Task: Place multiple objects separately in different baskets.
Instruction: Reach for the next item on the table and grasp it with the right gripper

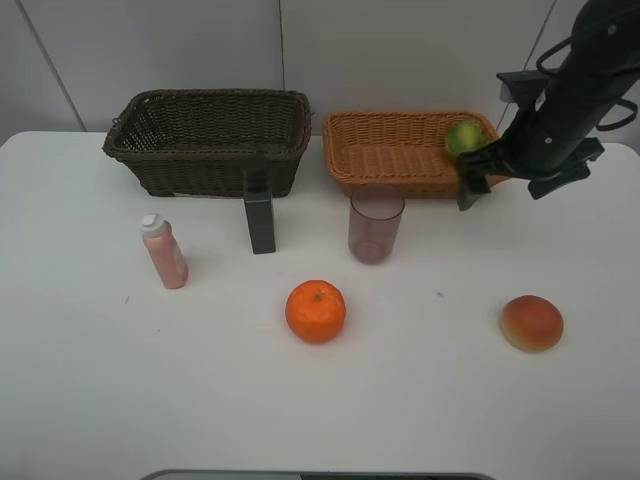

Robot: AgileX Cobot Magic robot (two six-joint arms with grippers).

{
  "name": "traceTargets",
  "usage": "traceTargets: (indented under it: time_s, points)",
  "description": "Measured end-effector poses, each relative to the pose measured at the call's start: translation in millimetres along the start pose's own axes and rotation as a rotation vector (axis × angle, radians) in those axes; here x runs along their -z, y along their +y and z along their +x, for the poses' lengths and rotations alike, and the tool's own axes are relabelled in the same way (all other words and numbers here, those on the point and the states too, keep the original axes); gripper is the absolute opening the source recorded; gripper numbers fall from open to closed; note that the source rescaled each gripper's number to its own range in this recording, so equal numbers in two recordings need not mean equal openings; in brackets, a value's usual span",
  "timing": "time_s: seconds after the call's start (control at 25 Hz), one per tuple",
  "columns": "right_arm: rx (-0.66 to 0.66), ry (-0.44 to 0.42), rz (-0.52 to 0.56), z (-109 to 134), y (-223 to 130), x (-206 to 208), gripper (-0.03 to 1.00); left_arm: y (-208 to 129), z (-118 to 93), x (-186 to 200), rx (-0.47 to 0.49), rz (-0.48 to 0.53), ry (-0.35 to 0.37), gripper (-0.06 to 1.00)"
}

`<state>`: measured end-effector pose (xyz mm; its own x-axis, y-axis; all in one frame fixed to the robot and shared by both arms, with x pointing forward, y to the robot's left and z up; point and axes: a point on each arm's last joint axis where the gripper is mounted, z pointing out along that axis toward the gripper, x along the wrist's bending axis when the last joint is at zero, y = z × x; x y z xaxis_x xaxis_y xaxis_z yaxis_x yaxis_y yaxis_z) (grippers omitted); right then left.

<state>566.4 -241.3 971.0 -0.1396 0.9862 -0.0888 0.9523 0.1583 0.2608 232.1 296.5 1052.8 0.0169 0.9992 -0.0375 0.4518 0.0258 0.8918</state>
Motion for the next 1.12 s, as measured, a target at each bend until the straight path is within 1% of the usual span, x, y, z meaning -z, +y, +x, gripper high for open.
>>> traceTargets:
  time_s: [0.16, 0.4, 0.64, 0.8, 1.12]
  points:
    - [0.005, 0.0, 0.048, -0.6, -30.1, -2.4, 1.0, 0.0, 0.0, 0.0, 0.0, 0.0, 0.0, 1.0]
    - [0.009, 0.009, 0.084, 0.5, -60.2, -15.3, 1.0, 0.0, 0.0, 0.0, 0.0, 0.0, 0.0, 1.0]
    - [-0.038, 0.009, 0.124, -5.7, -81.5, -27.8, 1.0, 0.0, 0.0, 0.0, 0.0, 0.0, 0.0, 1.0]
    - [-0.042, 0.012, 0.157, -5.6, -97.3, -35.7, 1.0, 0.0, 0.0, 0.0, 0.0, 0.0, 0.0, 1.0]
    - [-0.039, 0.027, 0.14, -3.1, -113.7, -48.9, 1.0, 0.0, 0.0, 0.0, 0.0, 0.0, 0.0, 1.0]
